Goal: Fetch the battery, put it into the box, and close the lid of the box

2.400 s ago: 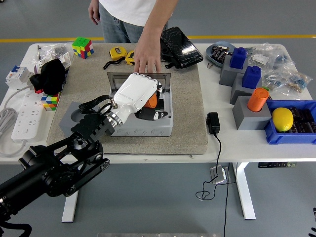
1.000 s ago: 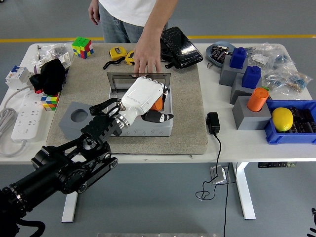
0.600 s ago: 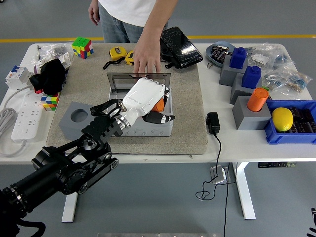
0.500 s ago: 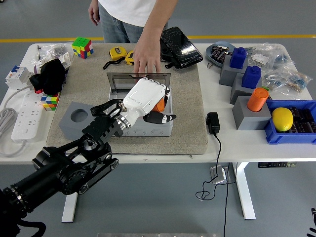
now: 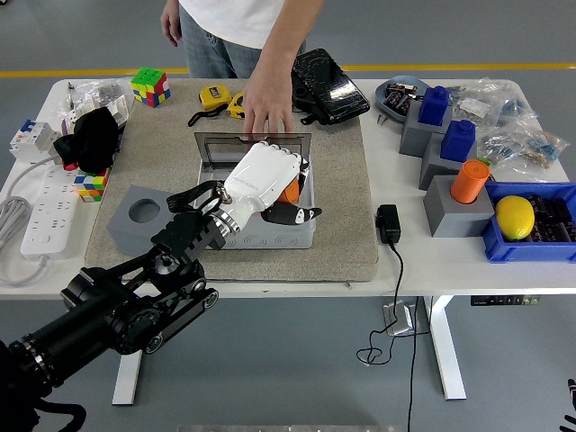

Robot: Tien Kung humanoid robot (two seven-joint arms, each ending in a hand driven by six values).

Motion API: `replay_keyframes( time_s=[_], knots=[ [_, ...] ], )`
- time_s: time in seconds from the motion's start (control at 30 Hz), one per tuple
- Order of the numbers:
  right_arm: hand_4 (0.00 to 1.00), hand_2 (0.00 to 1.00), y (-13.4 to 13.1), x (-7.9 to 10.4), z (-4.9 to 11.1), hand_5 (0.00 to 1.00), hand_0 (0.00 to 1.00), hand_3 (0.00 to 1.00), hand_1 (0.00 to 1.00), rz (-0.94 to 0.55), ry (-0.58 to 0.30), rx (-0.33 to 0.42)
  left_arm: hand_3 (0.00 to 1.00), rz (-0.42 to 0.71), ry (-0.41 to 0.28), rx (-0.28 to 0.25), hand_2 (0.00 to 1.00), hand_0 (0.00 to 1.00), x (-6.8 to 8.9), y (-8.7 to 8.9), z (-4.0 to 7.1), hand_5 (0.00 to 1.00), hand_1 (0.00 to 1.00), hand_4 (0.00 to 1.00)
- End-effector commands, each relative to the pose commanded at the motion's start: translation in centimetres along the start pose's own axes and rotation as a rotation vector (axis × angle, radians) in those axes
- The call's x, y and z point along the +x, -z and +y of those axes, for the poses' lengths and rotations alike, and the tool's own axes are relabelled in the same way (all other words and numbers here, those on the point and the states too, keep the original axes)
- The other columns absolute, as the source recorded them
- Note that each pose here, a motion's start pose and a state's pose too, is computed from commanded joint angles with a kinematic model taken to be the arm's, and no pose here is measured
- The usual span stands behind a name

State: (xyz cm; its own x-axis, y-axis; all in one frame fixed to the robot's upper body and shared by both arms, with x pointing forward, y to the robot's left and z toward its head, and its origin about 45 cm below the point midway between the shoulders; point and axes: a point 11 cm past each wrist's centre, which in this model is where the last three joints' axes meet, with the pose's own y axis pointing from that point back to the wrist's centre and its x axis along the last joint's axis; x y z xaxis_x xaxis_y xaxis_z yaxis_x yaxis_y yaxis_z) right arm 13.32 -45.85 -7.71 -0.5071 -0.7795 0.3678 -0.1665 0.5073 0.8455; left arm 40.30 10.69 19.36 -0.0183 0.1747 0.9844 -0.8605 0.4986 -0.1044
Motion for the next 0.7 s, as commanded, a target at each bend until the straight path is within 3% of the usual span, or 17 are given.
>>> replay_keyframes(
  time_s=[0.03, 0.2, 0.23, 0.4, 0.43, 0.6, 0.63, 0.7],
  knots=[
    [0.998, 0.763, 0.0, 0.0, 0.0, 0.998, 0.831, 0.787, 0.801, 0.001, 0.001, 0.0, 0.421, 0.0, -0.001, 0.004, 0.448, 0.44, 0.1, 0.0, 0.0, 0.423, 0.613, 0.775],
    [0.998, 0.763, 0.1, -0.1, 0.0, 0.998, 0.831, 0.787, 0.801, -0.001, 0.003, 0.001, 0.421, 0.002, -0.002, 0.031, 0.448, 0.44, 0.2, 0.3, -0.1, 0.423, 0.613, 0.775],
    [0.998, 0.763, 0.1, -0.1, 0.0, 0.998, 0.831, 0.786, 0.801, -0.001, 0.003, 0.001, 0.528, 0.002, 0.0, 0.033, 0.668, 0.535, 0.2, 0.4, -0.1, 0.47, 0.749, 0.824],
    [0.998, 0.763, 0.1, -0.1, 0.0, 0.998, 0.831, 0.786, 0.801, -0.002, 0.003, 0.002, 0.528, 0.002, 0.004, 0.035, 0.668, 0.535, 0.1, 0.3, 0.0, 0.47, 0.749, 0.824],
    [0.998, 0.761, 0.1, -0.1, 0.0, 0.998, 0.83, 0.786, 0.8, -0.002, 0.003, 0.002, 0.836, 0.002, 0.005, 0.035, 0.981, 0.917, 0.1, 0.3, 0.0, 0.505, 0.998, 0.912],
    [0.998, 0.761, 0.1, -0.1, 0.0, 0.998, 0.83, 0.786, 0.8, -0.003, 0.005, 0.0, 0.836, 0.015, -0.025, 0.028, 0.981, 0.917, 1.1, 0.1, 0.1, 0.505, 0.998, 0.912],
    [0.998, 0.759, 0.0, -0.1, 0.0, 0.998, 0.83, 0.786, 0.799, -0.004, 0.005, -0.001, 0.998, 0.023, -0.038, 0.025, 0.998, 0.998, 1.5, 0.0, 0.1, 0.589, 0.998, 0.998],
    [0.998, 0.759, 0.0, -0.1, 0.0, 0.998, 0.83, 0.786, 0.799, -0.007, 0.006, -0.001, 0.998, 0.046, -0.075, 0.014, 0.998, 0.998, 2.6, -0.2, 0.1, 0.589, 0.998, 0.998]
  ],
)
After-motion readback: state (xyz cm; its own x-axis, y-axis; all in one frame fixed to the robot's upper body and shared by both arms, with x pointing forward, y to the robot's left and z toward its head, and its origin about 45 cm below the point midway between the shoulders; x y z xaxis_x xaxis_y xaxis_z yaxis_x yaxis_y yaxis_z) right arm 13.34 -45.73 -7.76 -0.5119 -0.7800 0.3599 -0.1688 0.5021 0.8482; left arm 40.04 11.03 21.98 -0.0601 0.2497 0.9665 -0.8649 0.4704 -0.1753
